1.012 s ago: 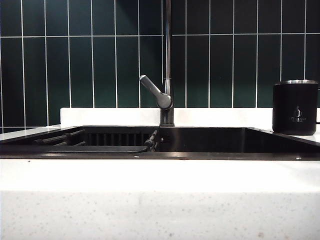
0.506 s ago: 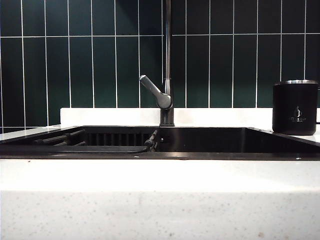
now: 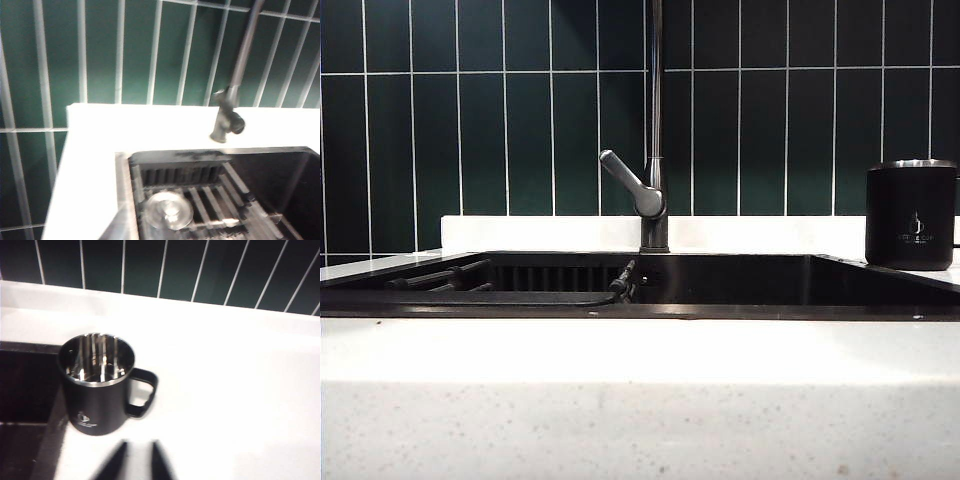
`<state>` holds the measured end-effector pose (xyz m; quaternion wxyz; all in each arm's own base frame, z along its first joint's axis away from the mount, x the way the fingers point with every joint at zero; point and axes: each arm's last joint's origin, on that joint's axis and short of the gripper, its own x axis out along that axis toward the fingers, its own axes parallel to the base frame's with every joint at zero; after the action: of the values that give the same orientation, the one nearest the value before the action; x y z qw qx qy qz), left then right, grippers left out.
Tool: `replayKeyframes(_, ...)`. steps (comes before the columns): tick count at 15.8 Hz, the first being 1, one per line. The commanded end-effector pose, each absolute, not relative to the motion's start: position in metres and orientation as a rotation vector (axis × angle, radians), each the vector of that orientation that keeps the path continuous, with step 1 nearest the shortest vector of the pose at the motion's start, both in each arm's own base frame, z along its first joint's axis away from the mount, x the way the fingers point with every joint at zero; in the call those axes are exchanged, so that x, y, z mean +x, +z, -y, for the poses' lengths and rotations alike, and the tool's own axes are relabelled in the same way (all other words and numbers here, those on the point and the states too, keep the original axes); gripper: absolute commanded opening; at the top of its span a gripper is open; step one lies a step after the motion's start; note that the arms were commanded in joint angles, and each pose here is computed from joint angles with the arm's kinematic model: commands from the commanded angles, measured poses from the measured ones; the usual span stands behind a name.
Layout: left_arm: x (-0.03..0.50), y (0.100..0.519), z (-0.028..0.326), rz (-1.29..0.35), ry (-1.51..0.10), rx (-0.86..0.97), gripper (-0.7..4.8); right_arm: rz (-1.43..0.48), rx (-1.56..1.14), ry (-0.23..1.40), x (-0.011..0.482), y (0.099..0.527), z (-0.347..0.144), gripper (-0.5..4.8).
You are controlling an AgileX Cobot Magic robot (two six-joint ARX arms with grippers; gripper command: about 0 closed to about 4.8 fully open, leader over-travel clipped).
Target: Pick up the mug next to the sink, go to the faucet to get some water, pour the water into the sink, and finally put the mug back to its place.
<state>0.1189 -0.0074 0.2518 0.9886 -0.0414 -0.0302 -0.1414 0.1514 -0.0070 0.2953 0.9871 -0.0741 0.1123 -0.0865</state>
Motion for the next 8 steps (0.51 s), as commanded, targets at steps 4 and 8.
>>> replayKeyframes(4,0.152,0.268,0.010,0.079,-0.398,-0.065,0.98,-0.185,-0.177,-0.206,0.156,0.301,0.009,2.71)
replayKeyframes(8,0.169,0.258,0.012,0.000,-0.467,-0.081,0.98,-0.173,-0.176,-0.193,0.160,0.301,0.006,2.71)
